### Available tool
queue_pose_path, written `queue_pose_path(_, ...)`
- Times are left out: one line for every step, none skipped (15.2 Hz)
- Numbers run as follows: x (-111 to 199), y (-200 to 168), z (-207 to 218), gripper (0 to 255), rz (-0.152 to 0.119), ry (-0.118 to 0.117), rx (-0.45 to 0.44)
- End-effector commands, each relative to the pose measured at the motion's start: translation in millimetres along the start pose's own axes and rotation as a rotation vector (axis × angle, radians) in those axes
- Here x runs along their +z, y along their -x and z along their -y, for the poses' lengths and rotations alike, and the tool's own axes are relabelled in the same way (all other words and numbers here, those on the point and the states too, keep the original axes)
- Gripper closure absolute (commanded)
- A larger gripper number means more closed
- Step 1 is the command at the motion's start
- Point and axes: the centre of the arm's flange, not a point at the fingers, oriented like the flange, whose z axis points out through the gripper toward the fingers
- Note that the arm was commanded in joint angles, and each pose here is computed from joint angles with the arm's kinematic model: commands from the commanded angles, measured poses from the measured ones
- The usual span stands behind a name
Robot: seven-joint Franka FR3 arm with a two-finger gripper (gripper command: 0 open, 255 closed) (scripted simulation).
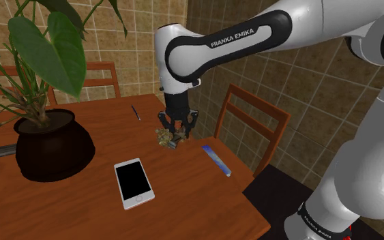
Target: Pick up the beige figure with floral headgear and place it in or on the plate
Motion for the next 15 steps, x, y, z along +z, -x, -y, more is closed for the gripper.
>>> queue_pose_path(-7,-11,6,255,0.000,0.000,0.000)
queue_pose_path(-9,-23,12,255,0.000,0.000,0.000)
queue_pose_path(-11,-34,18,255,0.000,0.000,0.000)
queue_pose_path(-14,-45,25,255,0.000,0.000,0.000)
queue_pose_path(-16,-57,31,255,0.000,0.000,0.000)
queue_pose_path(-18,-68,38,255,0.000,0.000,0.000)
queue_pose_path(-20,-79,44,255,0.000,0.000,0.000)
queue_pose_path(-22,-91,50,255,0.000,0.000,0.000)
queue_pose_path(-24,-102,57,255,0.000,0.000,0.000)
queue_pose_path(-26,-110,61,255,0.000,0.000,0.000)
queue_pose_path(-21,-111,62,255,0.000,0.000,0.000)
queue_pose_path(-16,-111,63,255,0.000,0.000,0.000)
queue_pose_path(-10,-111,64,255,0.000,0.000,0.000)
queue_pose_path(-5,-112,65,255,0.000,0.000,0.000)
queue_pose_path(0,-112,66,255,0.000,0.000,0.000)
